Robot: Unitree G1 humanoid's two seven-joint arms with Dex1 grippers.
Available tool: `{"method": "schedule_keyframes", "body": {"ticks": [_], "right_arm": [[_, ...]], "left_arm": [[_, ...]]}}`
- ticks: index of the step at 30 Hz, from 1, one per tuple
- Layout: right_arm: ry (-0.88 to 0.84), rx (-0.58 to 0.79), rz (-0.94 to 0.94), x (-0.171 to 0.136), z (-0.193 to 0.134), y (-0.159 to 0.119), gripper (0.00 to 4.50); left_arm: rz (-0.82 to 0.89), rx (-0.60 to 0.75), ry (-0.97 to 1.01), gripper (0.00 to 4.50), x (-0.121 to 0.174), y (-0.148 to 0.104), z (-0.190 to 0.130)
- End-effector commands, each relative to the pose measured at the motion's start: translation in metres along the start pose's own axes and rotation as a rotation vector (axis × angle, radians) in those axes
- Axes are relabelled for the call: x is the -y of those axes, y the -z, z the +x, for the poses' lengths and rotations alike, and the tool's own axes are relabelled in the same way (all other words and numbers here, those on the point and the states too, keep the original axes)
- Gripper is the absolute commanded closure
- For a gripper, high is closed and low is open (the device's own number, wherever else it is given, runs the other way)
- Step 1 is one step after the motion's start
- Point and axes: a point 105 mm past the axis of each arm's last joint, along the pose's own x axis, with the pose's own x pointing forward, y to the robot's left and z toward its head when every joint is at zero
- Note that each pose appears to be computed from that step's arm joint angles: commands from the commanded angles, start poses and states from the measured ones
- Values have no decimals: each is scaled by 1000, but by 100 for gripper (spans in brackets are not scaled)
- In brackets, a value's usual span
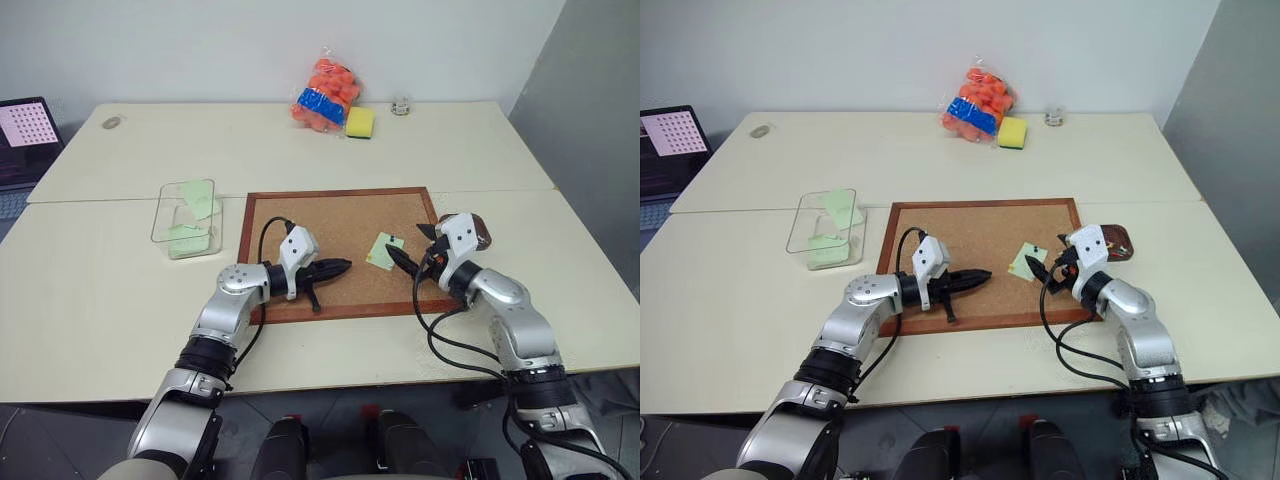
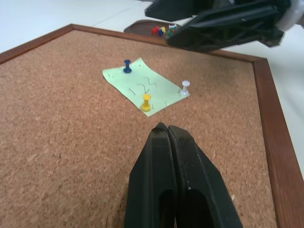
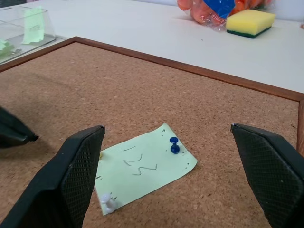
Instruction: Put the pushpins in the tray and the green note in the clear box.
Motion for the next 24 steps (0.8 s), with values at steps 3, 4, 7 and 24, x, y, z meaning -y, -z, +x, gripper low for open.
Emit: {"method": "schedule_keyframes", "body": {"ticks": [3,4,7,24], "right_arm": [[20,6,-22,5,11,-5,0],[17,2,-18,4,14,-4,0],[15,-20,4,5,23,2,0],[-62,0,12,-7,49,10,91]], "left_arm": [[29,-154,51,444,12,33,-5],[23,-164,52,444,13,37,-6],[21,-162,26,444,12,38,-8],[31,-165,-24,450,10,34,-16]]}}
